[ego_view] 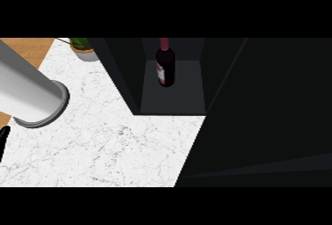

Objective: Pick up the wine, place it into the cabinet and close the cabinet

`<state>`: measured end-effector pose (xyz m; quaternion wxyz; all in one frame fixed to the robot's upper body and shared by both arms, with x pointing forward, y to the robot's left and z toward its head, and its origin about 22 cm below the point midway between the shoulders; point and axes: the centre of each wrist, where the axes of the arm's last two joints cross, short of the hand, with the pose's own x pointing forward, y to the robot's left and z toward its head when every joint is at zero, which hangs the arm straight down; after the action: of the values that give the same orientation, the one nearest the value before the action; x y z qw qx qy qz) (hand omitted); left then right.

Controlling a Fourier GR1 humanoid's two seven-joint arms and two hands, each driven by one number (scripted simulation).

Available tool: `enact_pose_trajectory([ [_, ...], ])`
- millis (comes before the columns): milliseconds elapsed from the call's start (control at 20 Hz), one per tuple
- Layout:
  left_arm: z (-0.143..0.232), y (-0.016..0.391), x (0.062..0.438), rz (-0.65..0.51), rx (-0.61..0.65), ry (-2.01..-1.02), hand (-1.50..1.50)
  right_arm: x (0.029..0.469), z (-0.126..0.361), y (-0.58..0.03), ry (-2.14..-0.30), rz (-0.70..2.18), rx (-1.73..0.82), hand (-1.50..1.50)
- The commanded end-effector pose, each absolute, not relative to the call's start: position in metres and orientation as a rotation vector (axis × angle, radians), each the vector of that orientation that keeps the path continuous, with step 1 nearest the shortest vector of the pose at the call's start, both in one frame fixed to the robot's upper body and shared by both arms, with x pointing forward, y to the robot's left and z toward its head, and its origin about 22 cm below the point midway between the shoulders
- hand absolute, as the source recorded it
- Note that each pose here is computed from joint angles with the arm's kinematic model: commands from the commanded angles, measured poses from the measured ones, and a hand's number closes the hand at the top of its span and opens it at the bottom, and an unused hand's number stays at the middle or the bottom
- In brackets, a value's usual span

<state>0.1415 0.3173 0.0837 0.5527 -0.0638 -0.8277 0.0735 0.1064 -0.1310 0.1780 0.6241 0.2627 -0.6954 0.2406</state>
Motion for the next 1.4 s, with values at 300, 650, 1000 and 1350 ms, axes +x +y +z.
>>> enact_pose_trajectory([
  [300,0.091,0.323,0.143,0.188,-0.222,-1.948,-1.50,0.095,0.187,-0.074,-1.729,0.644,0.665,1.50],
  [650,0.092,0.329,0.155,0.191,-0.271,-1.940,-1.50,0.115,0.200,-0.054,-1.753,0.643,0.602,1.50],
  [1000,0.095,0.324,0.160,0.189,-0.292,-1.945,-1.50,0.149,0.218,-0.034,-1.747,0.590,0.627,1.50],
  [1350,0.093,0.306,0.163,0.213,-0.285,-1.937,-1.50,0.214,0.253,0.010,-1.786,0.602,0.548,1.50],
])
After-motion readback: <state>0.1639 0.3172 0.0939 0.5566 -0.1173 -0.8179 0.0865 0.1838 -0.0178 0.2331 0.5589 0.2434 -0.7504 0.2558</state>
